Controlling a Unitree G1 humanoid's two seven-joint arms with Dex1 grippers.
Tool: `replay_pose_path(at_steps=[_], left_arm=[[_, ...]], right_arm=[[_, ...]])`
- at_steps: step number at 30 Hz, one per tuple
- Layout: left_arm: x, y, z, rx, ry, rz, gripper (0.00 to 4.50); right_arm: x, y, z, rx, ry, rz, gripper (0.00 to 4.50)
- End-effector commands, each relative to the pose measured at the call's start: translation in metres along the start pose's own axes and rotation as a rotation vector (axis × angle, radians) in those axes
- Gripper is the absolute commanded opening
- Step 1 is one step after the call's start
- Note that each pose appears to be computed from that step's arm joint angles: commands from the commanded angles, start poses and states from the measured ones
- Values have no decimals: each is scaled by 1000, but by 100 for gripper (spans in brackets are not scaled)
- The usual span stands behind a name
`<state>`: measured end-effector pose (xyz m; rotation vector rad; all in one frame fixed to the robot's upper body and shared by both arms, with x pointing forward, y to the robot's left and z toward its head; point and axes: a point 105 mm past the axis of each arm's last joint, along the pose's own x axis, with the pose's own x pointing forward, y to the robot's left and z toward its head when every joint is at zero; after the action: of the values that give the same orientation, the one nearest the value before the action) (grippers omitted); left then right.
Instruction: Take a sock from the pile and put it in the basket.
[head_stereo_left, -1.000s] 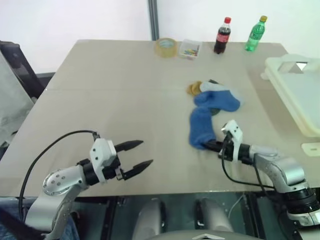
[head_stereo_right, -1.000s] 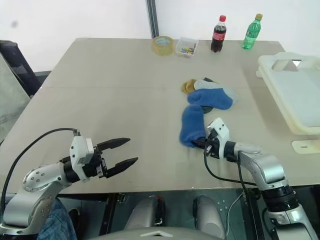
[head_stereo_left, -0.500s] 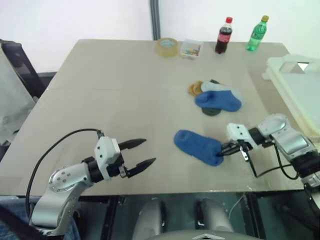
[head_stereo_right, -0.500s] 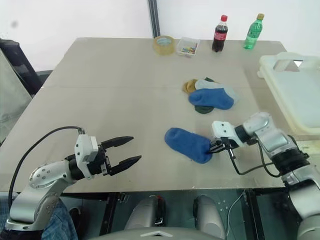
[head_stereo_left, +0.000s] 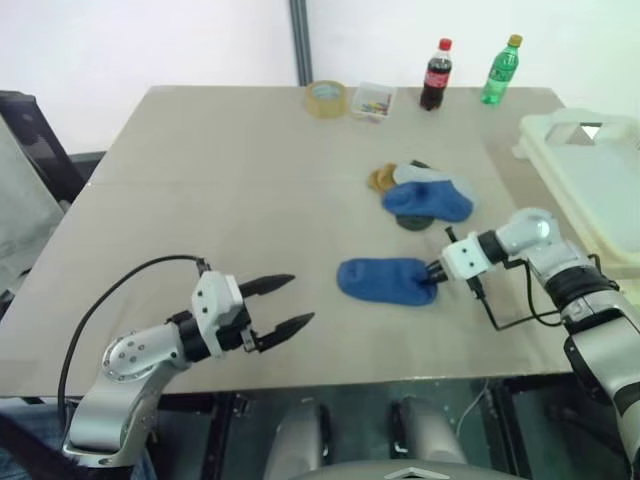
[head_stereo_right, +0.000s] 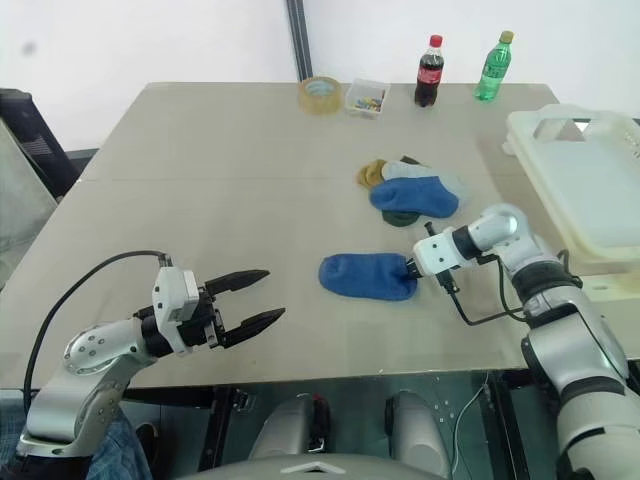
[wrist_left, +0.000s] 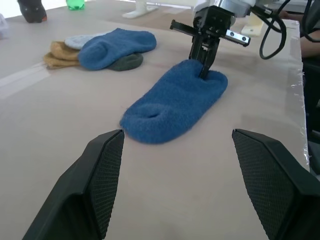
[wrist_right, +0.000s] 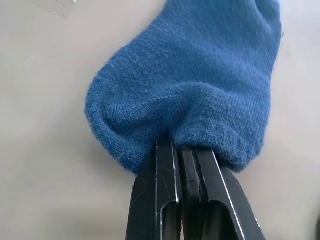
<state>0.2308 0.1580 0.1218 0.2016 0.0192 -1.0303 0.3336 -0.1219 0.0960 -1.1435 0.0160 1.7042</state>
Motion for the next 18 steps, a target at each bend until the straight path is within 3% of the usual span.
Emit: replay_pose_path(at_steps=[1,4,9,13,18], left_arm=[[2,0,3,28,-14,-5,370],[2,0,2,28,-16,-5,370],[4,0,0,26,-16,-9,370],[5,0,-2,26,-15,-13,370],[6,0,-2,27,-18,-20,370]], right_arm=[[6,5,4,-92,3,69,10],[8,1,5,-147,14,47,81],[0,-11,8,-218,7,-54,282],[-27,-18,-2,-133,56,-132,282],[-54,-23,2,62,-38,-280,282]])
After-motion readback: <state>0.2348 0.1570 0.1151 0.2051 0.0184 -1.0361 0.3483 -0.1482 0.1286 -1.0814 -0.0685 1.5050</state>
